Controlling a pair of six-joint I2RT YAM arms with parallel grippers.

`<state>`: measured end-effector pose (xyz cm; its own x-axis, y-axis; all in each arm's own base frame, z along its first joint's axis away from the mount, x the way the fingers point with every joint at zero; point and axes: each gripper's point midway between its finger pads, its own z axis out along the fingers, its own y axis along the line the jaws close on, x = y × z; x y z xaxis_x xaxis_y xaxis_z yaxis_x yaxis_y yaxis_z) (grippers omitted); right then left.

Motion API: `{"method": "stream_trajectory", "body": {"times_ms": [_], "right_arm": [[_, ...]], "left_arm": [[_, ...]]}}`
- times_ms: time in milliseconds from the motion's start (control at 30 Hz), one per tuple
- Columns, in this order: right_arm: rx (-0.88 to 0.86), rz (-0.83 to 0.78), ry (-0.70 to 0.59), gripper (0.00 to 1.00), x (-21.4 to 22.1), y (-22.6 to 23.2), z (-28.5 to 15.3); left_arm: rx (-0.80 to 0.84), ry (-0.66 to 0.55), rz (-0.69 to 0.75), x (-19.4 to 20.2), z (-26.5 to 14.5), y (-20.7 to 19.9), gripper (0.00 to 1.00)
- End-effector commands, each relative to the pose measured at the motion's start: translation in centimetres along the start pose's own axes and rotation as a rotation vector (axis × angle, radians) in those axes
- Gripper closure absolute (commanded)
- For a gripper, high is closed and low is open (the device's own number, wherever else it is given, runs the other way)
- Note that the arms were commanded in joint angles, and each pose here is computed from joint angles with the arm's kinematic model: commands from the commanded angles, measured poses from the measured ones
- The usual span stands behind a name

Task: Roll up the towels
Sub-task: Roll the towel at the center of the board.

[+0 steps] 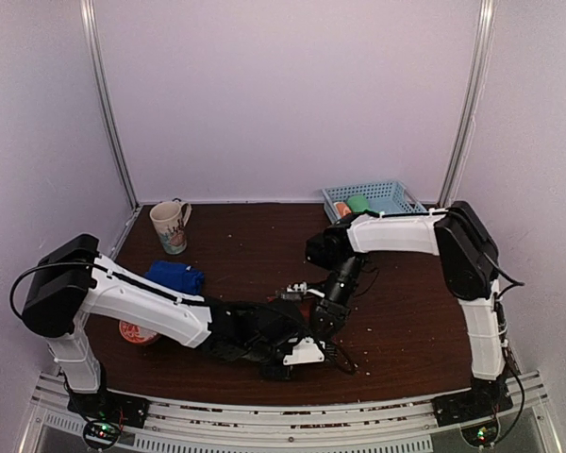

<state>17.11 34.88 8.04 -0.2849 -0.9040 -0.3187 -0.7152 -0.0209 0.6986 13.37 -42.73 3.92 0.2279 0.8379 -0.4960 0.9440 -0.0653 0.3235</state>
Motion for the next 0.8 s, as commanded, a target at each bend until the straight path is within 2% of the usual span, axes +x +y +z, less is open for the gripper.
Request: {"method": "stream_trajectory", "body": {"times_ms": [0, 67, 133, 167, 200, 267, 300, 333, 433, 500, 567, 633, 700, 767], "right_arm": [[0.258, -0.108, -0.201, 0.52, -3.5, 2.1, -10.0], [0.489, -0.122, -0.295, 0.52, -4.8, 1.4, -14.0], [0.802, -0.113, -0.411, 0.51, -5.7, 0.4, -19.0], [0.943, -0.092, -0.480, 0.48, -5.7, 0.4, -21.8], [1.065, -0.064, -0.530, 0.43, -5.3, 0.4, -24.2], [1.195, -0.025, -0.605, 0.28, -4.5, 1.4, -28.0], [1.217, -0.019, -0.648, 0.14, -4.2, 2.3, -29.5], [1.212, -0.026, -0.688, 0.02, -4.0, 3.1, -30.6], [1.089, -0.155, -0.768, 0.00, -4.0, 6.9, -31.0], [0.935, -0.280, -0.710, 0.01, -4.1, 9.2, -28.2], [0.706, -0.406, -0.639, 0.14, -3.4, 12.1, -24.2], [0.584, -0.451, -0.596, 0.23, -2.7, 13.2, -21.2], [0.530, -0.476, -0.503, 0.34, -1.9, 13.4, -17.6], [0.548, -0.511, -0.373, 0.44, -1.0, 12.7, -13.4]], "left_arm": [[0.216, 0.053, -0.089, -0.1, 0.4, -2.3, 1.00], [0.318, 0.055, -0.176, -0.4, 0.7, -2.8, 1.00], [0.405, 0.051, -0.264, -0.5, 1.1, -2.8, 1.00], [0.451, 0.048, -0.313, -0.5, 1.3, -2.8, 1.00], [0.509, 0.048, -0.369, -0.5, 1.5, -2.7, 1.00], [0.619, 0.042, -0.484, -0.7, 1.6, -1.9, 1.00], [0.675, 0.024, -0.533, -1.0, 1.5, -1.5, 1.00], [0.734, 0.002, -0.578, -1.4, 1.3, -1.2, 1.00], [0.850, -0.050, -0.710, -2.0, 1.2, 0.3, 1.00], [0.912, -0.067, -0.787, -2.0, 1.4, 1.1, 1.00], [0.976, -0.083, -0.858, -1.7, 1.6, 1.5, 1.00], [1.015, -0.095, -0.921, -1.4, 1.8, 1.9, 1.00], [1.055, -0.108, -0.977, -1.1, 1.8, 2.3, 1.00], [1.074, -0.112, -1.019, -0.8, 1.8, 2.5, 1.00]]}}
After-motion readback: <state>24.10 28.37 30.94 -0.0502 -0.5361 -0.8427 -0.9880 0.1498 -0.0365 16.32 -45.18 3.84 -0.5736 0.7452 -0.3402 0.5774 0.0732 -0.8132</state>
